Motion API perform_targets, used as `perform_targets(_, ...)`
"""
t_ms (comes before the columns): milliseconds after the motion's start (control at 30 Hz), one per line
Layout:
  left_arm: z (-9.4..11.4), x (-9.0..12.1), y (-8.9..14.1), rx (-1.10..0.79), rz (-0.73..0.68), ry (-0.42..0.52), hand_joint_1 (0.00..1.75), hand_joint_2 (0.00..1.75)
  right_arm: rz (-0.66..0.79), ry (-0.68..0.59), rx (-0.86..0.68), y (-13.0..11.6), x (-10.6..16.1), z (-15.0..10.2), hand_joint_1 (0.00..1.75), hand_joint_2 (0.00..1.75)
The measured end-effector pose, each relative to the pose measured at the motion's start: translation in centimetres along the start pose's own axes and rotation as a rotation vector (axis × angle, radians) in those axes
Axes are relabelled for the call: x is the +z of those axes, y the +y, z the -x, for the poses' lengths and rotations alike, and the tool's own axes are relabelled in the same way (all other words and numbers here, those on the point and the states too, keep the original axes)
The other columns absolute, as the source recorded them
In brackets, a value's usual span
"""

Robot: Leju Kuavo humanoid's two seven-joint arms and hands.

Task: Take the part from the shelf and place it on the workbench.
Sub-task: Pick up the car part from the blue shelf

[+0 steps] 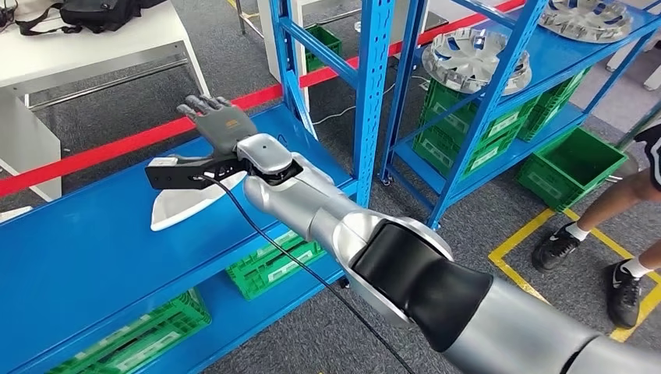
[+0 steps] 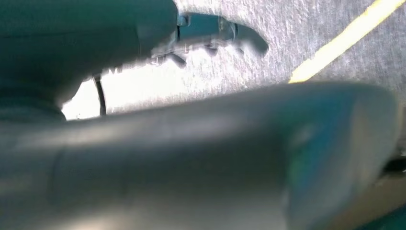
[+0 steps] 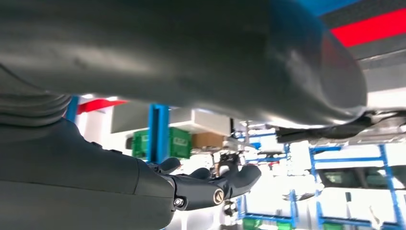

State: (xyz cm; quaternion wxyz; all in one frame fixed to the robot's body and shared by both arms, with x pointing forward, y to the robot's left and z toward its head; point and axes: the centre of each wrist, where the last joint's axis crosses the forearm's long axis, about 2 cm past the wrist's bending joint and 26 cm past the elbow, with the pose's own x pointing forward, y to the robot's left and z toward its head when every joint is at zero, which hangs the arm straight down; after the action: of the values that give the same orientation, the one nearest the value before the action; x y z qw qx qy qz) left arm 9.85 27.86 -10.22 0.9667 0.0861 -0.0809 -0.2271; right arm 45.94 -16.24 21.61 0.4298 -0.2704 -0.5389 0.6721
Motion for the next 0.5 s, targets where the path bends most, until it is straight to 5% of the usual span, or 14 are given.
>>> perform_targets(267, 0.7, 0.0, -0.1, -0.002, 0.002, 0.017, 0.00, 0.00, -0.027, -0.035, 0.001, 1.5, -0.2, -1.4, 0.00, 0.00)
perform_targets(400, 0.2, 0.0, -0.1, -0.005, 0.000, 0.011, 0.00, 0.00, -0.009, -0.050, 0.002, 0.9, -0.3, -1.8, 0.00, 1.75)
perform_targets(500, -0.1, 0.0, 0.1, -0.005, -0.004, 0.018, 0.00, 0.00, -0.023, -0.057, -0.012, 1.5, -0.3, -2.0, 0.00, 1.75)
